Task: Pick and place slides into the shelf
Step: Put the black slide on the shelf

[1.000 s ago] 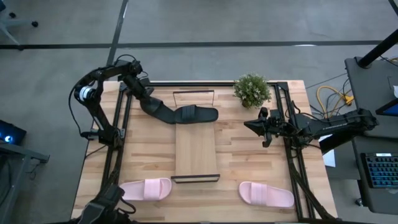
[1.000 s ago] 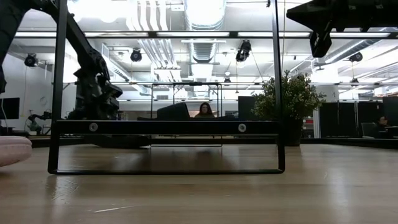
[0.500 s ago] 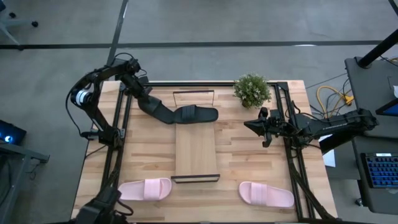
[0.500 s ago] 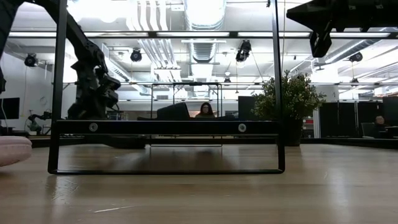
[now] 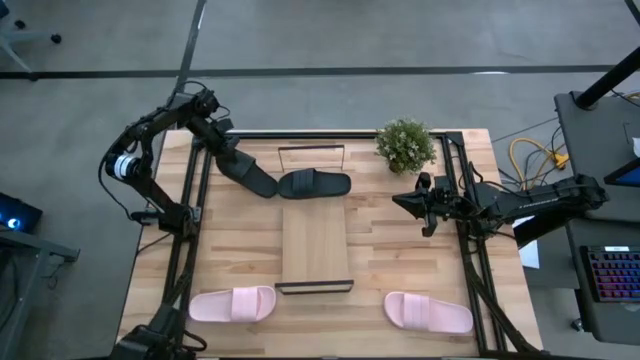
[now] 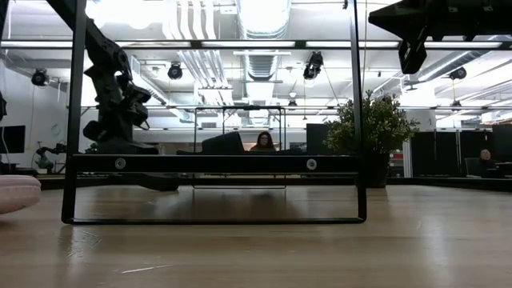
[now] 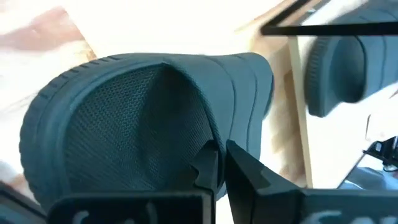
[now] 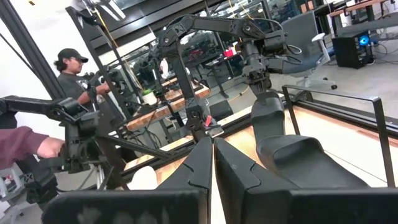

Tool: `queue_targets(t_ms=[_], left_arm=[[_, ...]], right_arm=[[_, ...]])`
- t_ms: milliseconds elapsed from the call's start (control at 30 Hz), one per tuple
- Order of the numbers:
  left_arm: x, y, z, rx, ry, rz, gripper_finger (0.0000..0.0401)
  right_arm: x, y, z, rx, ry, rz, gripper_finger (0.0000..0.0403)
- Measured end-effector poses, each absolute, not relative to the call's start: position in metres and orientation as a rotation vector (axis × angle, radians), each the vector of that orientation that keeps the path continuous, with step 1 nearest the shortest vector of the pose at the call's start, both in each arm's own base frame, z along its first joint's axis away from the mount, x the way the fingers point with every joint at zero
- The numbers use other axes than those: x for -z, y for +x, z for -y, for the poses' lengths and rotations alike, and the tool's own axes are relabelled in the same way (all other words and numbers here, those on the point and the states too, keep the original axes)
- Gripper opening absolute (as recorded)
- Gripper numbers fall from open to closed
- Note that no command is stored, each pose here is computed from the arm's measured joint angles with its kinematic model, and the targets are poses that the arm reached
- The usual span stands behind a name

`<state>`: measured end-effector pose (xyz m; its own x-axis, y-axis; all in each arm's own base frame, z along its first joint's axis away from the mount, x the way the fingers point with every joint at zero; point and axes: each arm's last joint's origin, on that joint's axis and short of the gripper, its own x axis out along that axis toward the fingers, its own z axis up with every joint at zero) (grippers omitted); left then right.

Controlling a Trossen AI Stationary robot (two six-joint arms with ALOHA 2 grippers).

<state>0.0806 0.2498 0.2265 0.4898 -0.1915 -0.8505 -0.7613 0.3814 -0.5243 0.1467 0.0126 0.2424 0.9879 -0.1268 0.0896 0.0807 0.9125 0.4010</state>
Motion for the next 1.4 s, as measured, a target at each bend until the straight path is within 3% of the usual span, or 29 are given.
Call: queue_targets(t_ms=[633,1400], left_arm=[[-0.251,0.084,-0.257,-0.46,-1.15,-0.963,0.0],[-0.335,0.087,-0.276,-0.575,-0.915,-0.809,0.0]], right_arm=[[-0.242,0.147,-0.013,0.107,0.408,0.114,0.0008],[-0.242,0.147,-0.013,0.108,0.407,0.111,0.0009]])
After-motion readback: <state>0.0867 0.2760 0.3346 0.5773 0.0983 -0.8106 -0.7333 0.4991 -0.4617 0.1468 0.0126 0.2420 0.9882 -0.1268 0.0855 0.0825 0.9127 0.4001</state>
